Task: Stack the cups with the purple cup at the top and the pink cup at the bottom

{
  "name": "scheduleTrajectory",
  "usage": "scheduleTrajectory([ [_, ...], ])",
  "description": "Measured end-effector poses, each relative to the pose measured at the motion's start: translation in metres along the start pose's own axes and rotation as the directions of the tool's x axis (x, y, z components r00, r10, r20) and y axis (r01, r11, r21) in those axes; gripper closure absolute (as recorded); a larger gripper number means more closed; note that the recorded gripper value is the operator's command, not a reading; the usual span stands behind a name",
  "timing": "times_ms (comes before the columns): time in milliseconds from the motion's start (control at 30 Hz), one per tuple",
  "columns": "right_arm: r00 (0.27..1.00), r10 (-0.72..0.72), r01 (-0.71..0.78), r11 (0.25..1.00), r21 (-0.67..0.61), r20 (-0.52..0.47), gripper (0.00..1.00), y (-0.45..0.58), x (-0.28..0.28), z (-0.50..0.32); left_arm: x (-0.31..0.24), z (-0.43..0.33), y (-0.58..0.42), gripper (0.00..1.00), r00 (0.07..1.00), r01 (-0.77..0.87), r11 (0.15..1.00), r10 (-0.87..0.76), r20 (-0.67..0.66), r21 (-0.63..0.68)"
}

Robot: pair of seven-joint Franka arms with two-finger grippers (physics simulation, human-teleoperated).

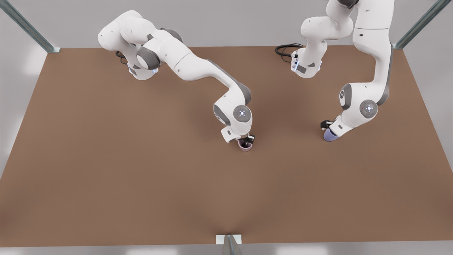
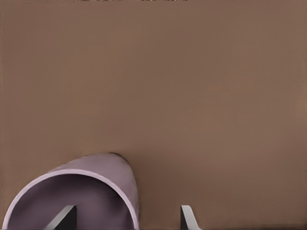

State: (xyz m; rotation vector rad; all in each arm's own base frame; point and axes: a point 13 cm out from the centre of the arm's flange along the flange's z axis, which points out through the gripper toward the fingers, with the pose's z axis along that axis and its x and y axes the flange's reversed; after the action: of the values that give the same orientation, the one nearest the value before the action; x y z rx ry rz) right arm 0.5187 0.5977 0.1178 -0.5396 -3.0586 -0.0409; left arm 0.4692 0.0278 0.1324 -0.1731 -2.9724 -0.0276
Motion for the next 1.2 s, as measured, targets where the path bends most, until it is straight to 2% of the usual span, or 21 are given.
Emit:
scheduleTrajectory([
  [133,0.999,0.048,-0.048,0.998,-0.028,0.006,0.14,0.003,-0.005,-0.043,0.003,0.006,-0.001,0.00,1.000,-0.001,1.000,0.001,-0.013,0.002],
  [233,0.993,0.118,-0.117,0.991,-0.068,0.009,0.12,-0.015,-0.023,-0.125,0.004,0.011,-0.001,0.21,1.000,-0.002,1.000,0.002,-0.020,0.002],
  [267,0.988,0.151,-0.150,0.986,-0.075,0.007,0.09,-0.031,-0.035,-0.153,0.004,0.014,-0.002,0.28,1.000,-0.002,1.000,0.002,-0.025,0.003],
  [300,0.982,0.190,-0.189,0.979,-0.083,0.009,0.00,-0.058,-0.052,-0.189,0.005,0.017,-0.001,0.37,1.000,-0.002,1.000,0.002,-0.030,0.003],
  [333,0.971,0.241,-0.239,0.965,-0.103,0.001,0.00,-0.096,-0.076,-0.232,0.005,0.020,-0.001,0.39,0.999,-0.001,1.000,0.002,-0.035,0.004],
  [367,0.954,0.300,-0.299,0.945,-0.135,-0.011,0.00,-0.141,-0.112,-0.274,0.006,0.022,-0.001,0.44,0.999,-0.001,1.000,0.001,-0.039,0.004],
  [467,0.886,0.464,-0.457,0.863,-0.216,-0.024,0.00,-0.322,-0.215,-0.390,0.006,0.028,-0.001,0.45,0.999,-0.001,1.000,0.001,-0.045,0.005],
  [500,0.874,0.486,-0.476,0.855,-0.205,-0.002,0.00,-0.383,-0.231,-0.412,0.006,0.032,-0.002,0.49,0.999,-0.001,1.000,0.002,-0.047,0.005],
  [533,0.871,0.491,-0.483,0.859,-0.172,0.005,0.00,-0.432,-0.236,-0.417,0.005,0.034,-0.002,0.57,0.999,-0.002,1.000,0.002,-0.048,0.005],
  [567,0.872,0.490,-0.485,0.864,-0.133,0.005,0.00,-0.472,-0.239,-0.415,0.005,0.036,-0.002,0.63,0.999,-0.002,1.000,0.002,-0.048,0.005],
  [633,0.885,0.465,-0.463,0.884,-0.068,0.007,0.00,-0.524,-0.247,-0.406,0.004,0.037,-0.001,0.69,0.999,-0.001,1.000,0.001,-0.045,0.004],
  [733,0.929,0.371,-0.370,0.929,0.016,0.001,0.00,-0.554,-0.253,-0.386,0.001,0.035,-0.001,0.79,0.999,0.000,1.000,0.000,-0.037,0.001],
  [867,0.977,0.210,-0.211,0.977,0.032,0.039,0.00,-0.548,-0.258,-0.412,-0.009,0.020,0.001,0.79,1.000,0.000,1.000,0.000,-0.001,-0.007],
  [1000,0.991,0.130,-0.131,0.990,0.041,0.035,0.00,-0.570,-0.265,-0.418,-0.033,-0.026,-0.019,0.79,0.995,-0.046,0.998,0.049,0.093,-0.032],
  [1200,0.999,0.018,-0.020,0.999,0.049,0.041,0.00,-0.583,-0.267,-0.429,-0.096,-0.127,-0.143,0.79,0.936,-0.223,0.971,0.239,0.258,-0.091],
])
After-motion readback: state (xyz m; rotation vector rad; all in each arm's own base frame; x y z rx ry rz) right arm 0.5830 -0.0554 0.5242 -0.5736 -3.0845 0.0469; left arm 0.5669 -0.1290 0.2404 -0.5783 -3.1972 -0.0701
